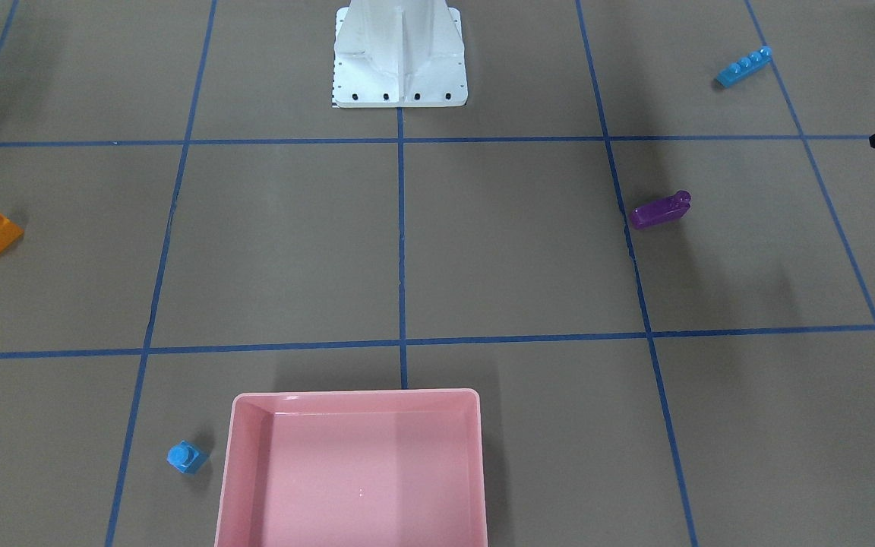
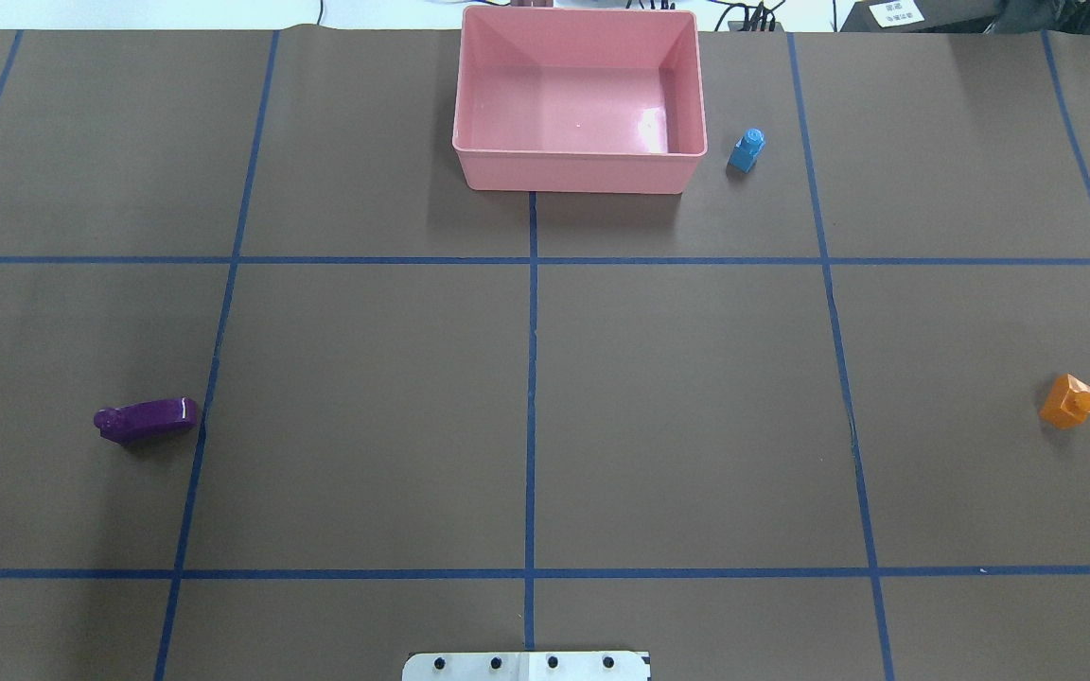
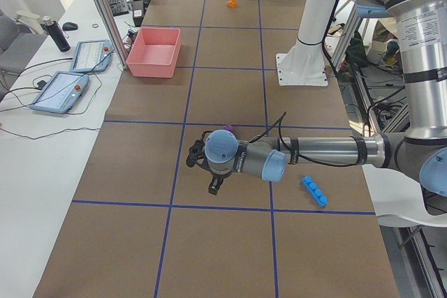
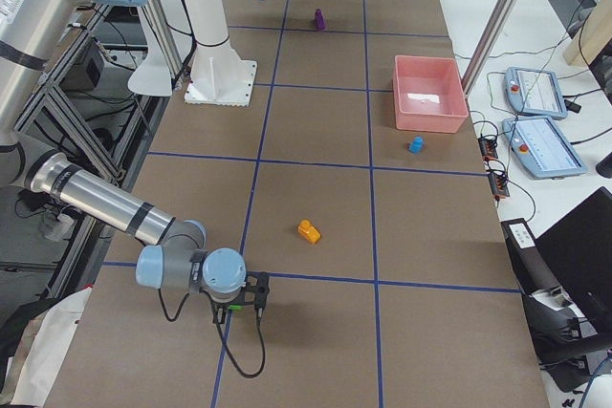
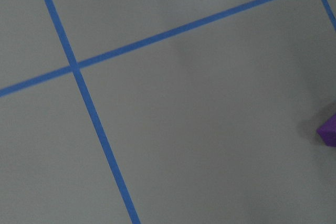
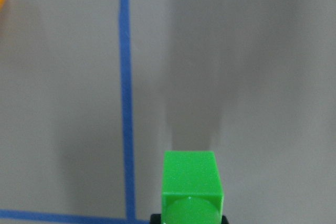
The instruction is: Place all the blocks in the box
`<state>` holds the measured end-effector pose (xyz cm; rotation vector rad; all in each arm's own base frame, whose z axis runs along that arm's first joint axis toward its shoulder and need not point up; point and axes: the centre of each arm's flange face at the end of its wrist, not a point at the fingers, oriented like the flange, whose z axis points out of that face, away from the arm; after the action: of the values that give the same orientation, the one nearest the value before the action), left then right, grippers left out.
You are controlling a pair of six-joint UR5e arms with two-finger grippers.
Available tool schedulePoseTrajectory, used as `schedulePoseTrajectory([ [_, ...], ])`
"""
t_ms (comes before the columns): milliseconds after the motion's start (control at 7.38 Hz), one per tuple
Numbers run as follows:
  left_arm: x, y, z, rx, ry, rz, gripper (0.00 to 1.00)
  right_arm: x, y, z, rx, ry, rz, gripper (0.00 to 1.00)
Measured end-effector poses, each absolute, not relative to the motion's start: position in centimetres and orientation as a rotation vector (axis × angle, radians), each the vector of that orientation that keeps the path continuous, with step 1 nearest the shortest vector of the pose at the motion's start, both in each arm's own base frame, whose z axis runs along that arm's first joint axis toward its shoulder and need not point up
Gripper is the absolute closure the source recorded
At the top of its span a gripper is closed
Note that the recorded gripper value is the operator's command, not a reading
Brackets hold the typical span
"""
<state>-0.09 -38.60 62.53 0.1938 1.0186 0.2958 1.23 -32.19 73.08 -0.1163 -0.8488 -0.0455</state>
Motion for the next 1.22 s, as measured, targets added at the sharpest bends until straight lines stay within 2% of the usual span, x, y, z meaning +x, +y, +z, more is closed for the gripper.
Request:
schedulePoseTrajectory([
  [135, 2.0, -38.2, 61.7, 0.181, 1.006, 0.338, 0.00, 0.3, -38.8, 68.1, -0.093, -0.855, -0.025, 1.00],
  [406, 7.8, -37.5, 59.4, 0.159, 0.909, 0.463, 0.00, -1.7, -49.9, 57.6, -0.051, -0.870, 0.002, 1.00],
  [812, 15.1, -31.8, 56.7, 0.131, 0.769, 0.707, 0.04, -9.8, -61.0, 42.5, 0.001, -0.926, 0.005, 1.00],
  [1219, 19.3, -25.4, 58.7, 0.035, 0.674, 0.927, 0.05, -21.0, -70.3, 30.8, -0.033, -0.938, 0.006, 1.00],
])
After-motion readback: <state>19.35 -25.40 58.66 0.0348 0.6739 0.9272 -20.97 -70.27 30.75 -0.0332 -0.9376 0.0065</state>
